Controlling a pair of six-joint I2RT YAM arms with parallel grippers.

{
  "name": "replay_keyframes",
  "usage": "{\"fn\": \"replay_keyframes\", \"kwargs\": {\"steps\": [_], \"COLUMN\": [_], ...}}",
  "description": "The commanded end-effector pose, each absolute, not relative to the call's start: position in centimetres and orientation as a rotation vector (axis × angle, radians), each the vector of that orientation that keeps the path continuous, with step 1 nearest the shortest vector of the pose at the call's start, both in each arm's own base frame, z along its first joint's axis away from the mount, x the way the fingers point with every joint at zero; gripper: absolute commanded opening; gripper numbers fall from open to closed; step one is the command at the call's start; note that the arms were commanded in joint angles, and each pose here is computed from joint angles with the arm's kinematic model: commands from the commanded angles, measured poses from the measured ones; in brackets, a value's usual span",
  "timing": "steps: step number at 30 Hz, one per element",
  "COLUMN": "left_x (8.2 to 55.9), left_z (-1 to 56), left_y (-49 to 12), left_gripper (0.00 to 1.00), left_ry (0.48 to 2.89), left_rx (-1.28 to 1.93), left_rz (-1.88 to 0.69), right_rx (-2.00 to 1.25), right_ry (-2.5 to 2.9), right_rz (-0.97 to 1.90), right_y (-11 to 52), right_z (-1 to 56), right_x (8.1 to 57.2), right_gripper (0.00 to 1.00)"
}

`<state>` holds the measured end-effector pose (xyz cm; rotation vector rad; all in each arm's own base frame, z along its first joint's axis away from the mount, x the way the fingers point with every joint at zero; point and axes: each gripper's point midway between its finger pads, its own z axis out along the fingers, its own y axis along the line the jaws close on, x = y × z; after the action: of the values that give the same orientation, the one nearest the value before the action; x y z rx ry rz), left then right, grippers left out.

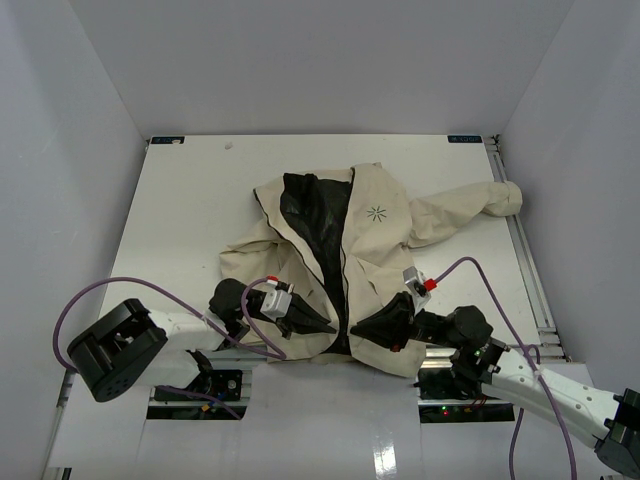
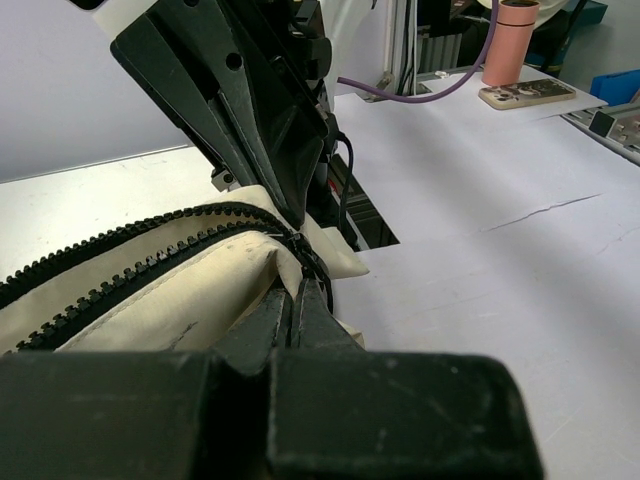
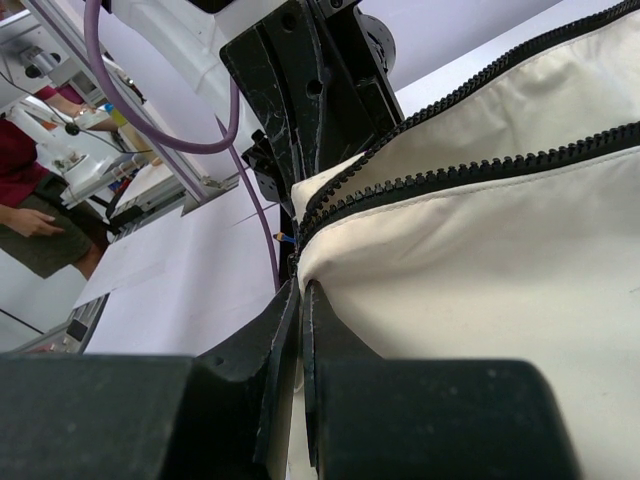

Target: Zip up the jacket

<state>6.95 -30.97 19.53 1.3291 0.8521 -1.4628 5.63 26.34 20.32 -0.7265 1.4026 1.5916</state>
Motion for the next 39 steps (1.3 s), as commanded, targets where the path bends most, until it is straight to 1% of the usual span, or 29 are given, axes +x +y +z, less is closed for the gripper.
{"fn": "replay_keyframes", "kwargs": {"steps": [1, 10, 26, 39], "left_x": [6.0, 5.9, 5.2, 6.4], "left_z": [22.3, 22.2, 21.2, 20.7], "left_y": [-30.2, -30.2, -30.2, -30.8], "left_gripper": [0.00, 0.00, 0.00, 0.00], "left_ry": [0.619, 0.613, 0.611, 0.719], "left_rx": [1.331, 1.333, 1.393, 1.375], "left_rz": [-1.393, -1.399, -1.453, -1.433], "right_rx": [-0.715, -0.705, -0.632, -0.609], "right_ry": [1.297, 1.287, 1.335, 1.329], "right_rz": [1.629, 1.648, 1.591, 1.592], "right_y": [26.1, 26.0, 26.5, 26.1], "right_z": [23.2, 24.0, 24.6, 25.8], "right_x": [5.2, 5.1, 6.9, 6.9], "right_gripper": [0.08, 0.08, 0.08, 0.08]}}
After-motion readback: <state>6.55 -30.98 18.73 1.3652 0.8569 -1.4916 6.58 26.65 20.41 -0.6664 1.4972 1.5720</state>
